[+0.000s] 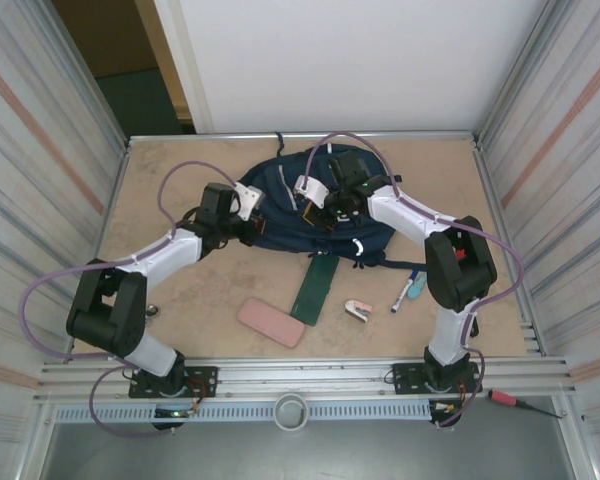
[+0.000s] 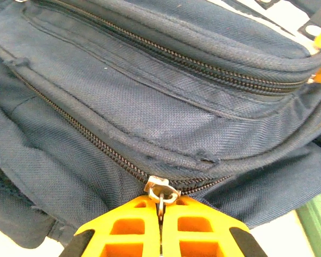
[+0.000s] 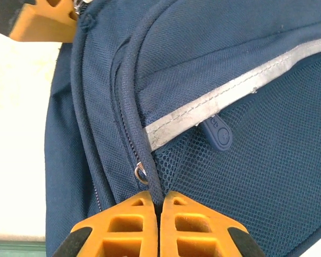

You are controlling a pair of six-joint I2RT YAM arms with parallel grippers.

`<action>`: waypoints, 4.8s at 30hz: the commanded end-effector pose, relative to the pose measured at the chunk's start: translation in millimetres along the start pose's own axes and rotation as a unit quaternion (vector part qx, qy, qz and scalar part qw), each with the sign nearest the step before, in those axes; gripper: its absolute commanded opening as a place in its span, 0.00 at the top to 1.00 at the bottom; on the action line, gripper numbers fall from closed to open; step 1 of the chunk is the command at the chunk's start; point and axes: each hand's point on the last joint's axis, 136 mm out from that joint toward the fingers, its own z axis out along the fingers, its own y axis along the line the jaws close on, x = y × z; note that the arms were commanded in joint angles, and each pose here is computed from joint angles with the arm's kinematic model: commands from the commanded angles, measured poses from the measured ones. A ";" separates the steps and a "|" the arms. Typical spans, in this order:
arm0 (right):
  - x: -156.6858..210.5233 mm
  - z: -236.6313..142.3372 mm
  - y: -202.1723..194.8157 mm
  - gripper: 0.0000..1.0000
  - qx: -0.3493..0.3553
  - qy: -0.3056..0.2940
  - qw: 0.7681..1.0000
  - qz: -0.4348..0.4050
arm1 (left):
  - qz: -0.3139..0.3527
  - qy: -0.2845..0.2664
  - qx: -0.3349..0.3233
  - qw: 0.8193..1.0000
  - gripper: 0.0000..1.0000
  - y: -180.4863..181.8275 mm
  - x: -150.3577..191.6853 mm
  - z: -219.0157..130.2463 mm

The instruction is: Pack books, pencil case, and school supplies into a backpack

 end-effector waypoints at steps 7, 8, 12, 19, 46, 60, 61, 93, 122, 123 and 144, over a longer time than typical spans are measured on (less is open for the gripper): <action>-6.8 -13.7 -1.0 0.53 0.047 -0.039 0.995 0.085 | -0.014 -0.005 0.117 0.993 1.00 -64.8 16.6 -0.8; -12.6 -11.7 2.3 0.51 0.041 -0.050 0.994 0.087 | -0.013 -0.006 0.121 0.993 1.00 -68.2 17.1 -0.4; -31.3 -0.4 16.5 0.43 0.023 -0.068 0.995 0.063 | -0.011 -0.005 0.121 0.993 1.00 -71.3 18.4 0.0; -37.8 27.0 16.2 0.50 0.044 -0.036 0.998 0.013 | -0.007 -0.010 0.119 0.993 1.00 -71.5 16.2 -3.2; -8.3 -38.3 -11.2 0.62 0.095 -0.033 0.994 0.054 | -0.064 -0.023 -0.027 0.997 1.00 48.5 -18.2 -6.4; 123.9 -94.9 48.7 0.31 0.213 0.043 0.794 0.568 | -0.068 -0.030 -0.012 0.997 1.00 36.3 -24.8 -12.5; 123.2 -95.9 50.6 0.31 0.210 0.030 0.783 0.585 | -0.067 -0.030 -0.012 0.997 1.00 35.4 -25.5 -12.4; 118.9 -65.2 -116.2 0.54 0.131 -0.063 0.722 0.676 | -0.043 -0.009 0.031 0.999 1.00 -43.9 -9.0 -6.5; 36.1 4.8 10.9 0.30 0.027 -0.149 0.707 0.691 | -0.030 -0.002 0.024 0.999 1.00 -52.3 -5.0 0.4; 31.9 4.1 11.0 0.31 0.021 -0.159 0.706 0.690 | -0.030 -0.002 0.022 0.999 1.00 -51.5 -5.1 0.4; 77.4 -58.9 -24.8 1.00 0.028 -0.129 0.763 0.632 | -0.011 0.050 -0.169 0.984 1.00 47.4 9.4 -19.7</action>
